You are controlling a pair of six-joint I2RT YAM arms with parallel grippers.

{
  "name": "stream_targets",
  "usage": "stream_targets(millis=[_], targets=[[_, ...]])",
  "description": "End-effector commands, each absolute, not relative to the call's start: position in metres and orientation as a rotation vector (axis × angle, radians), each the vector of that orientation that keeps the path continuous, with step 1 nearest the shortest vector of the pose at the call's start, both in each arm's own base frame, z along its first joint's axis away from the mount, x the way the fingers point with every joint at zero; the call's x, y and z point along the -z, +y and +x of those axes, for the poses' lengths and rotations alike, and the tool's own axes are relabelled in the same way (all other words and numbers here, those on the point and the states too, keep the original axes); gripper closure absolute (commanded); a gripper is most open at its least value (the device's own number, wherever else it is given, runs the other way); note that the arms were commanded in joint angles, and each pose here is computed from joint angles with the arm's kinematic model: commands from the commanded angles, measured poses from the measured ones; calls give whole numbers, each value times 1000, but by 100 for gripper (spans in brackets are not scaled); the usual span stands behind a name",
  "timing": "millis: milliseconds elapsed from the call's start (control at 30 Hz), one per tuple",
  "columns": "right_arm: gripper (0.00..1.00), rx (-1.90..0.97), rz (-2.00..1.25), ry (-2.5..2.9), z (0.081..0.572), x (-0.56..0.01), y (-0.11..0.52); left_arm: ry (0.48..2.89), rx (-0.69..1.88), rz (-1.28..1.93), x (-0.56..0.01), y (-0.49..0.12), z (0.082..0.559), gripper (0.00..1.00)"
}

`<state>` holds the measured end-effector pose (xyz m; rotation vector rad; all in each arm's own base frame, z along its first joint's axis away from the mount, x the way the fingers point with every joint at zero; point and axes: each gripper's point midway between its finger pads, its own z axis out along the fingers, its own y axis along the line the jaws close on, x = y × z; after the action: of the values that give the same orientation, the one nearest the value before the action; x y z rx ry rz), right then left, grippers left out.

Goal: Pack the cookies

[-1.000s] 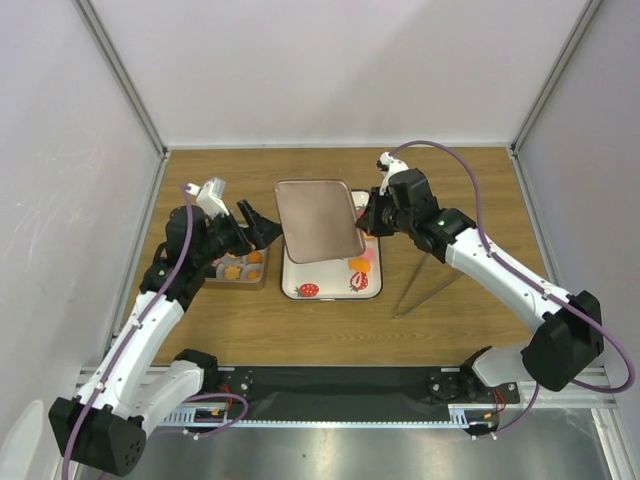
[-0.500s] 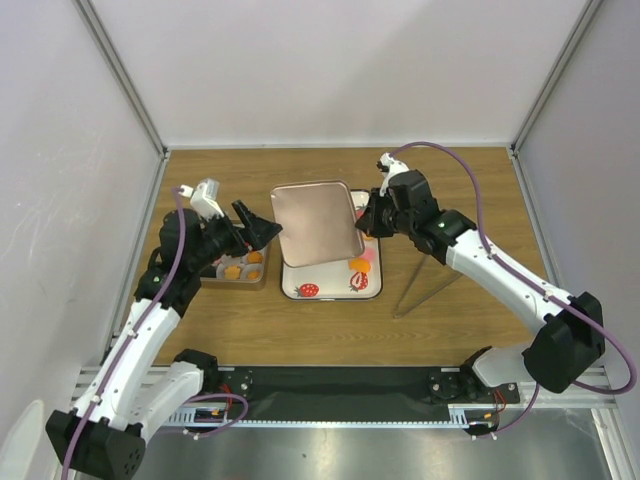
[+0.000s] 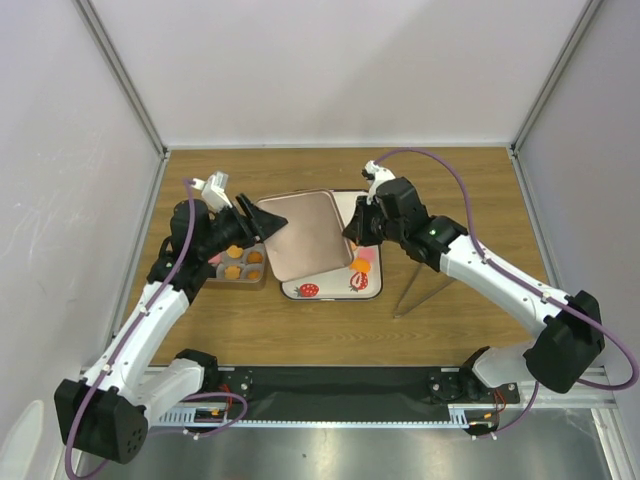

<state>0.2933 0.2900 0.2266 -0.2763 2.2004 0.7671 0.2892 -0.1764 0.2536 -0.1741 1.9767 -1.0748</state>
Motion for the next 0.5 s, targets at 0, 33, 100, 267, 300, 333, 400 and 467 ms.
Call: stream_targets(millis=[0, 33, 100, 267, 300, 333, 400, 467], targets=[[100, -817, -278, 2119, 296, -246, 299, 1930, 1124, -141, -272, -181, 291, 42], [100, -813, -281, 2117, 297, -246, 300, 1933, 1122, -140, -271, -181, 290, 48], [100, -809, -280, 2111, 298, -247, 300, 1951, 1119, -143, -268, -181, 289, 54], [100, -780, -307, 2100, 301, -246, 301, 1965, 1105, -139, -269, -179, 284, 71], [100, -775, -309, 2099, 301, -246, 301, 1968, 1105, -137, -269, -179, 283, 80], [98, -768, -312, 2098, 302, -245, 301, 1974, 1104, -140, -269, -178, 282, 85], [88, -738, -319, 2097, 303, -242, 299, 1985, 1101, -144, -270, -178, 282, 97], [78, -711, -337, 2091, 303, -241, 298, 2002, 1093, -157, -272, -177, 281, 100]])
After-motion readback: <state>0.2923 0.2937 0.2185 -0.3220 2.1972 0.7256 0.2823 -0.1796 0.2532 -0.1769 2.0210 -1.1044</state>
